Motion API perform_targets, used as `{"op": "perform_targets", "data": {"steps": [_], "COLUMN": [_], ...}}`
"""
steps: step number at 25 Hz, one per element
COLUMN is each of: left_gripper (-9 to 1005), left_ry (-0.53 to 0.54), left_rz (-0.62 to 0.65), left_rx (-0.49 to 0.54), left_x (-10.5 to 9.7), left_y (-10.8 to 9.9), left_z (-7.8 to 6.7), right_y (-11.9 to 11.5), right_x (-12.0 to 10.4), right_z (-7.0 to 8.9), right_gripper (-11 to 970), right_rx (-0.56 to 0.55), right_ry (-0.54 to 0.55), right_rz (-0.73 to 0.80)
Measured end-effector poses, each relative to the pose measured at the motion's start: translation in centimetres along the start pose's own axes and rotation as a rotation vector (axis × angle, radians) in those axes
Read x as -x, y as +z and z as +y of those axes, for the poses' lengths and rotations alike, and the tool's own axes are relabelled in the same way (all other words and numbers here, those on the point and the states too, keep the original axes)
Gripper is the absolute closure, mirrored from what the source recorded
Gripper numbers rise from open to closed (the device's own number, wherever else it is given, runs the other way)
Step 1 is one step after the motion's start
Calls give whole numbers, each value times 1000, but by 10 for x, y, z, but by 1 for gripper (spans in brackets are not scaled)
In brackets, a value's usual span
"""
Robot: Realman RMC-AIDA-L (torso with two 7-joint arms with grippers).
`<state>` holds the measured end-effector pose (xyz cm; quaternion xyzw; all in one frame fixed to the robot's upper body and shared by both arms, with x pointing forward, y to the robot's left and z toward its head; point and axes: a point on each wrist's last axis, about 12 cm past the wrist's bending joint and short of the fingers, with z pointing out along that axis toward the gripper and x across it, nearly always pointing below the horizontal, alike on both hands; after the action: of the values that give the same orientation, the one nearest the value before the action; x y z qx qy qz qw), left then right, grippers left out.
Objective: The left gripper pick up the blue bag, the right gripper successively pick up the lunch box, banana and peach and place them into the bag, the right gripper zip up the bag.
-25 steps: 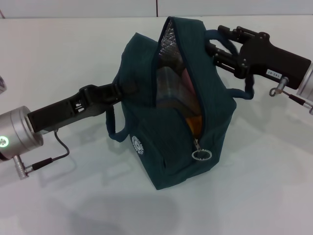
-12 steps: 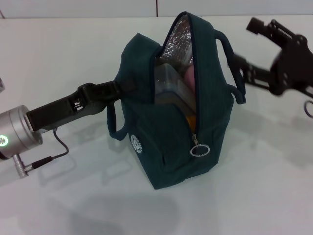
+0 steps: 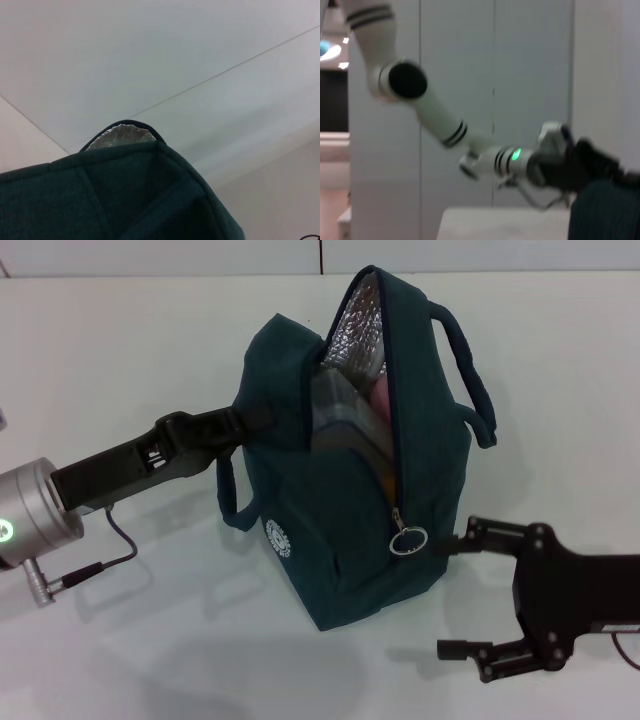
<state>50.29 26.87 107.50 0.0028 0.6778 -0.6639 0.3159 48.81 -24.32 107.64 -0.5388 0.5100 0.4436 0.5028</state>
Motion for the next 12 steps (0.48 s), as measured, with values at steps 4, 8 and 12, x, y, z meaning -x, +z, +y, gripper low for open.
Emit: {"op": "perform_targets", "data": {"steps": [4,8,12], "left_gripper": [949,949,949], "left_ry": [-3,-4,-4], "left_rz": [-4,-6,-5], "left_rx": [4,5,7], "left_x": [-1,-2,-2], "left_y": [-2,-3,-3], "left_z": [0,1,1], "right_y": [2,3,2], "right_x": [-10,-13,-13], "right_z": [1,0,1], "right_gripper": [95,97,99], "right_rx": [-18,-44,-63], "right_ry": [28,41,41], "right_rz": [59,66,53]}}
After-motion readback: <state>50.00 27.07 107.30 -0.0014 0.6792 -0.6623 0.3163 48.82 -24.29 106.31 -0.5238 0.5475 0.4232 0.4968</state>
